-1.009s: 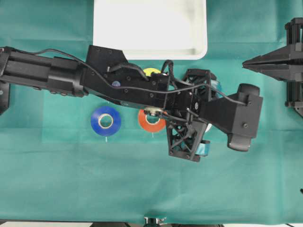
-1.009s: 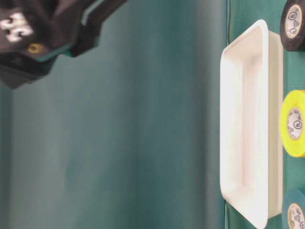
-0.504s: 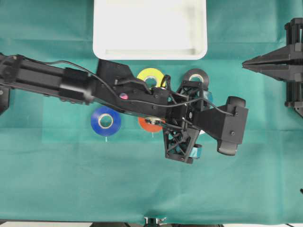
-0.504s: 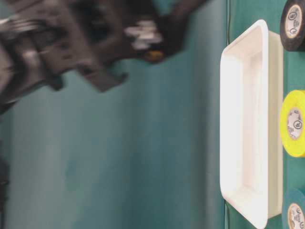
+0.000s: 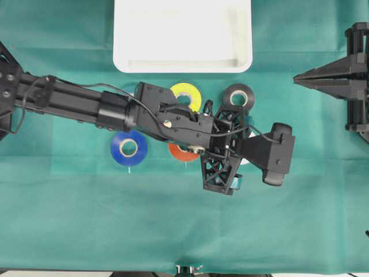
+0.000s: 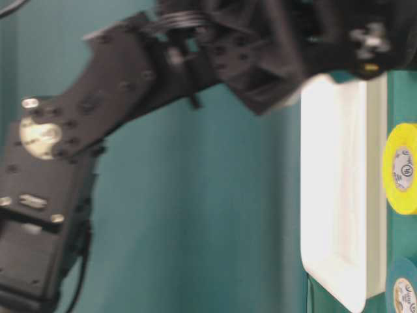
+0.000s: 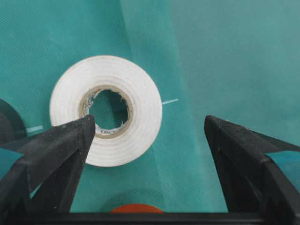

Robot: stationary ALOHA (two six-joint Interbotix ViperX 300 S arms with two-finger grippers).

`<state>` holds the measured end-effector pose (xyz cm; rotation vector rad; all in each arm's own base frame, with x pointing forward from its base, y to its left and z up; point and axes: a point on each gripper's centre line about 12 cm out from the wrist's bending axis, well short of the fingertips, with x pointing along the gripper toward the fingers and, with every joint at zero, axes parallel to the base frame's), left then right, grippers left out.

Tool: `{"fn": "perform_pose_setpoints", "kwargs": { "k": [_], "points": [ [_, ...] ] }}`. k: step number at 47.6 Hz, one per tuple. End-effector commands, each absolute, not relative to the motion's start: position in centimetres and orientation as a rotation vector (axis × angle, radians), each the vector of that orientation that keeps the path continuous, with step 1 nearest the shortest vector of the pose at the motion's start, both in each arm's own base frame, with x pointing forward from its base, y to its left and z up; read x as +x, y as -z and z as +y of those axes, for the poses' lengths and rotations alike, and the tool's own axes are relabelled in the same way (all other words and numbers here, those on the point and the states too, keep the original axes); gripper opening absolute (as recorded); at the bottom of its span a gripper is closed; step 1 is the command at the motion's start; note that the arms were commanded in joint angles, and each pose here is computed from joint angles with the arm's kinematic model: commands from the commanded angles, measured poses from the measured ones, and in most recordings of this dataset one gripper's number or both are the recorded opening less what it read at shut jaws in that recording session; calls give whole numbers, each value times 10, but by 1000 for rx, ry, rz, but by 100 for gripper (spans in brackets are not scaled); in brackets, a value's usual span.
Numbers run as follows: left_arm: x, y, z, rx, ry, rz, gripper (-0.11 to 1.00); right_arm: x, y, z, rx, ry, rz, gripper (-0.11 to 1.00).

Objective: Place the tape from the fixed location into the white case.
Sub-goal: 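Lower the open left gripper around the white tape roll's hole, then close the left gripper fingers inside the white roll's core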

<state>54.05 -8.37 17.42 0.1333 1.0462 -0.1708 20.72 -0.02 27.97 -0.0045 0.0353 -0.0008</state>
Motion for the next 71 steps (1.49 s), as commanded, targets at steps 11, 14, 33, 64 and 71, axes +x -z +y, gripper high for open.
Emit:
{"fn": "perform_pose_setpoints", "kwargs": {
  "k": [11,14,33,64,71],
  "points": [
    [545,-168,-80,131,164,1031,97,211,-290,0,-8,1,12,0],
    [547,-164,-80,133,164,1036,97,211,-290,0,-8,1,12,0],
    [549,-140,-81,132,164,1070,97,211,-288,0,-8,0,18,0],
    [546,-135,-81,133,164,1099,85,211,-288,-1,-6,2,18,0],
    [547,-137,-83,144,171,1096,46,211,-289,-1,-6,2,17,0]
  ]
}}
